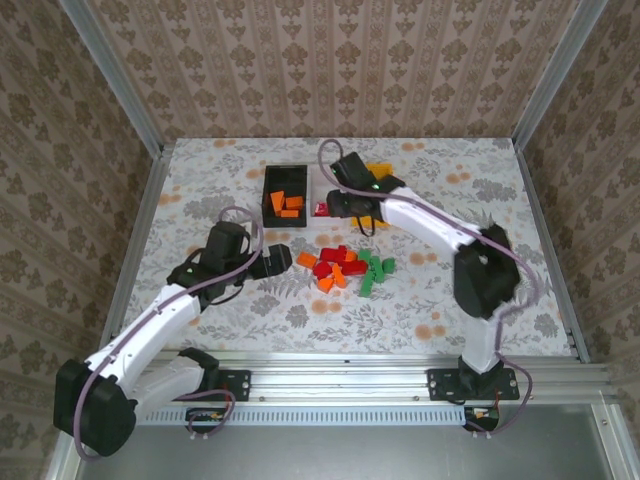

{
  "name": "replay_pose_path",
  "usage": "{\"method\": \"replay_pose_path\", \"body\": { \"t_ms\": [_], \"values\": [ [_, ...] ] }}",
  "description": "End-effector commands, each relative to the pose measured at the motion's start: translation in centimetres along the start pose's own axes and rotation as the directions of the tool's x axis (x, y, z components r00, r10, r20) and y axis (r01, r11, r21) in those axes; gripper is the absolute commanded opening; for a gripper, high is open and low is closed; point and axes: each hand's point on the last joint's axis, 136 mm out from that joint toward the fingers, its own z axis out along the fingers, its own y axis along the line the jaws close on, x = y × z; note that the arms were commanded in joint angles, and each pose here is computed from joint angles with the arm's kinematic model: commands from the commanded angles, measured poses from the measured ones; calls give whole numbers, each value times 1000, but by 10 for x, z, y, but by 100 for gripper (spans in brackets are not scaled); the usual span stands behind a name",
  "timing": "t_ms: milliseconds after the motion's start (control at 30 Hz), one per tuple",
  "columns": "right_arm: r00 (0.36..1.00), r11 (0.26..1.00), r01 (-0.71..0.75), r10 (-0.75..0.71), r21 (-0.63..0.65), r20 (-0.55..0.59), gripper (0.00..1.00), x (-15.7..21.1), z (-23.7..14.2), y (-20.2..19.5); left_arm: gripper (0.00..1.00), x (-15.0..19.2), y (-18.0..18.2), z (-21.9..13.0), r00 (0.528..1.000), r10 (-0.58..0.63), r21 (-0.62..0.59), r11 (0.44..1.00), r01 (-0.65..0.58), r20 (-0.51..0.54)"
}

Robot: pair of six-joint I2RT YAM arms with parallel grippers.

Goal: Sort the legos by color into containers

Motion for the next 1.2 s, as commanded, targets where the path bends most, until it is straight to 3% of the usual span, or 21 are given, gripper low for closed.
{"method": "replay_pose_path", "body": {
  "t_ms": [0, 200, 433, 567, 667, 800, 1033, 1167],
  "values": [
    [995, 997, -71, 68, 38, 70, 44, 18, -35, -24, 100, -1, -10, 10, 999, -33, 59, 998, 34, -5],
    [991, 983, -123, 128, 133, -28, 47, 104, -38, -69, 100, 2, -26, 31, 999, -10, 83, 996, 13, -42],
    [979, 989, -116, 130, 97, -156, 41, 171, -32, -69, 100, 12, -41, 42, 996, 36, 77, 997, -30, -76],
    [967, 983, -184, 185, 21, -175, 43, 185, -42, -52, 100, 16, -42, 43, 996, 39, 74, 997, -33, -80],
    [956, 967, -256, 252, -12, -153, 52, 190, -45, -38, 100, 16, -42, 44, 996, 37, 70, 997, -32, -79],
    [948, 957, -287, 289, 31, -137, 58, 196, -40, -29, 100, 15, -45, 45, 996, 39, 73, 997, -33, -80],
    [932, 935, -326, 342, 141, -116, 55, 212, -20, -39, 100, 17, -45, 43, 995, 54, 65, 997, -49, -87],
    [930, 939, -326, 339, 110, -140, 51, 217, -7, -28, 100, 17, -43, 42, 995, 57, 59, 997, -52, -84]
  ]
}}
